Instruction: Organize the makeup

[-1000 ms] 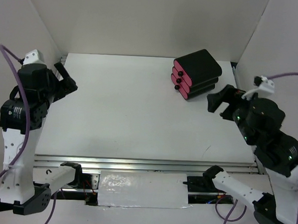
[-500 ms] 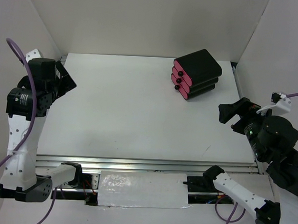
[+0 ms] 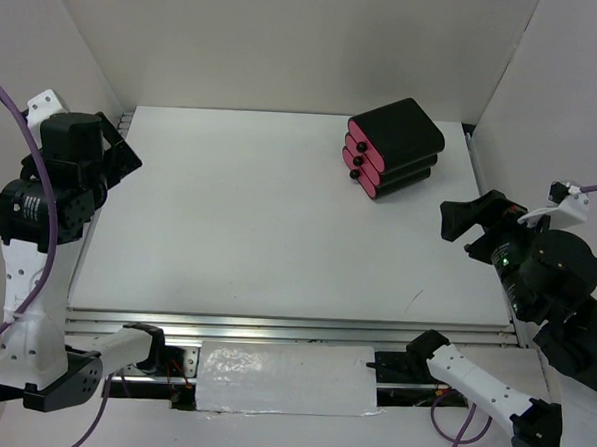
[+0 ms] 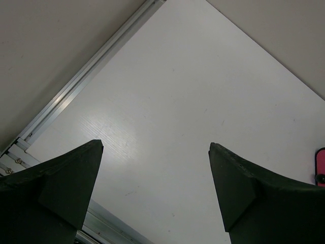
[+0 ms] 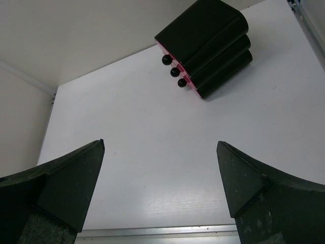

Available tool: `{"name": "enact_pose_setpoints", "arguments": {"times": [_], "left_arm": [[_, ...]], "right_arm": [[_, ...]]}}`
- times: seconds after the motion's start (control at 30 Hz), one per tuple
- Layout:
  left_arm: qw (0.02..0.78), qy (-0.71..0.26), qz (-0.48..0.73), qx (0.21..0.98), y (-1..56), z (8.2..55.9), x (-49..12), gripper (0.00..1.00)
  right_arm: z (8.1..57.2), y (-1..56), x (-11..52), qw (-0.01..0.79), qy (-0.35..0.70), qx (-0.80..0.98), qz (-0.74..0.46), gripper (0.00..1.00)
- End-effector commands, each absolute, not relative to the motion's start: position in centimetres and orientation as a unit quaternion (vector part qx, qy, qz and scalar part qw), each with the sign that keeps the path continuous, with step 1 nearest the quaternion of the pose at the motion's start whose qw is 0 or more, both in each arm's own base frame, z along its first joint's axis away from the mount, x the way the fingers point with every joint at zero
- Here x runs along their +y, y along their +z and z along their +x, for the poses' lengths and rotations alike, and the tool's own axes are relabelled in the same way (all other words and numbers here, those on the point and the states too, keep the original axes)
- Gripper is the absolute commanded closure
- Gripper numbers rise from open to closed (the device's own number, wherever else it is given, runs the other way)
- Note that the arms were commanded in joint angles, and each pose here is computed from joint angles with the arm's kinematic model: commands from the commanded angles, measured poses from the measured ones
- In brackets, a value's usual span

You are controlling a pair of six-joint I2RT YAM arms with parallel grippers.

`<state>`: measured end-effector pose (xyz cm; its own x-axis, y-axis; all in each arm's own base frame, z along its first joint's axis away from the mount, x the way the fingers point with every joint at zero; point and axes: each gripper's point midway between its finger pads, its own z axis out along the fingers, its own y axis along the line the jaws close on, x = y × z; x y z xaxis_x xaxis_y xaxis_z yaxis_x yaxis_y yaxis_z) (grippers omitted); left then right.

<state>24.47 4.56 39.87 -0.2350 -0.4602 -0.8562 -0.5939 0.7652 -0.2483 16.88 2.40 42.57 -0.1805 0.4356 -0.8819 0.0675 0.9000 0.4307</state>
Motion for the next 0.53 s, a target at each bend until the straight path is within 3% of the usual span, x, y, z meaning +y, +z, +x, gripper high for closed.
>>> {"name": "enact_pose_setpoints", "arguments": {"times": [0.0, 0.5], "left_arm": [[0.538, 0.074, -0.351, 0.763, 41.4, 24.0, 5.2, 0.01], [0.552, 0.087, -0.359, 0.748, 42.7, 23.4, 5.6, 0.01]], "right_arm": [[17.6, 44.7, 2.3, 0.642, 0.156, 0.728, 0.181, 0.00], [17.5, 45.3, 2.4, 0.641, 0.169, 0.724, 0.192, 0.00]]}}
